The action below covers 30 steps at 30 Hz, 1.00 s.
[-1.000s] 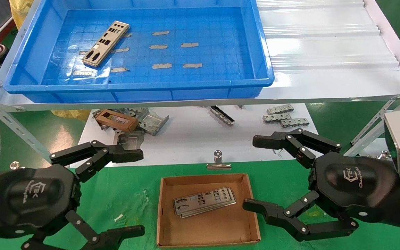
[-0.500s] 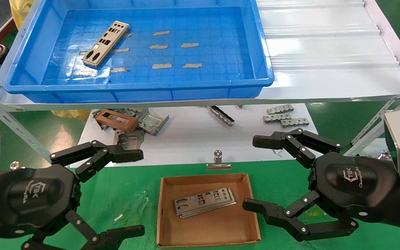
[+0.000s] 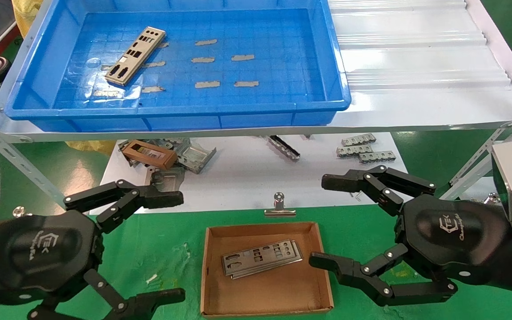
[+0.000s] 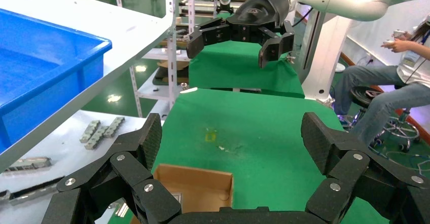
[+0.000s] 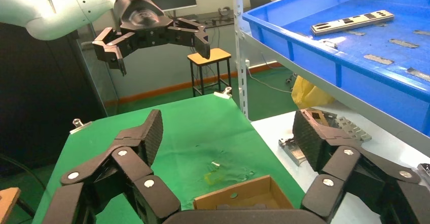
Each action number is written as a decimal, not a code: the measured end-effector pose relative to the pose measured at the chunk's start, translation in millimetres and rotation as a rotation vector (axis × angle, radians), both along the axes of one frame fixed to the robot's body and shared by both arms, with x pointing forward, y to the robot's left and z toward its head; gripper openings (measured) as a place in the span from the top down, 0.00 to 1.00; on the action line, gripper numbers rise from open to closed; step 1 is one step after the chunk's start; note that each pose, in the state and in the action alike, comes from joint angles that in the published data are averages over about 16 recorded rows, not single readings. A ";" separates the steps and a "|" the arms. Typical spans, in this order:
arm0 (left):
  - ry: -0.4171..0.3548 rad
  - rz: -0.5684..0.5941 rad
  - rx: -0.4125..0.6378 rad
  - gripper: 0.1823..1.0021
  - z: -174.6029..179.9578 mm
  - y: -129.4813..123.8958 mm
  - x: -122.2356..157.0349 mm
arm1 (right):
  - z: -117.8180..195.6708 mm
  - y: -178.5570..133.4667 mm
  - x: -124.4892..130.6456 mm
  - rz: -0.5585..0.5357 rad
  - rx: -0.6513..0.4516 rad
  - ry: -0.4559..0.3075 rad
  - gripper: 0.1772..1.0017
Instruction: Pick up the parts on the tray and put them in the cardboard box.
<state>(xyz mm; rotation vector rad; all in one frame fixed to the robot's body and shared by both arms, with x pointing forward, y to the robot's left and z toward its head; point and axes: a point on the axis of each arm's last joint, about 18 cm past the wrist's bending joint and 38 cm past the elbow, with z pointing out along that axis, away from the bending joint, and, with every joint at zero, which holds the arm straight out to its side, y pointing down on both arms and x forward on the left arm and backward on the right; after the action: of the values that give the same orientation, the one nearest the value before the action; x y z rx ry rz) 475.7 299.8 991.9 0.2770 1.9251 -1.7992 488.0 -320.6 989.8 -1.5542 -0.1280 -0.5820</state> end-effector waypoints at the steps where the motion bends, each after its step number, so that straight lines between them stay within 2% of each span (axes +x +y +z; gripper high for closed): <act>1: 0.000 0.000 0.000 0.00 0.0 0.0 0.0 | 0.0 0.0 0.0 0.000 0.000 0.000 0.05; 13: 0.000 0.000 0.000 0.00 0.0 0.0 0.0 | 0.0 0.0 0.0 0.000 0.000 0.000 0.24; 30: 0.000 0.000 0.000 0.00 0.0 0.0 0.0 | 0.0 0.0 0.0 0.000 0.000 0.000 0.72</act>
<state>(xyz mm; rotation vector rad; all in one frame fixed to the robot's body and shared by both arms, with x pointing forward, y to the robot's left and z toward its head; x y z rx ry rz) 475.7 299.8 991.9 0.2771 1.9251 -1.7991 488.0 -320.6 989.8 -1.5542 -0.1280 -0.5820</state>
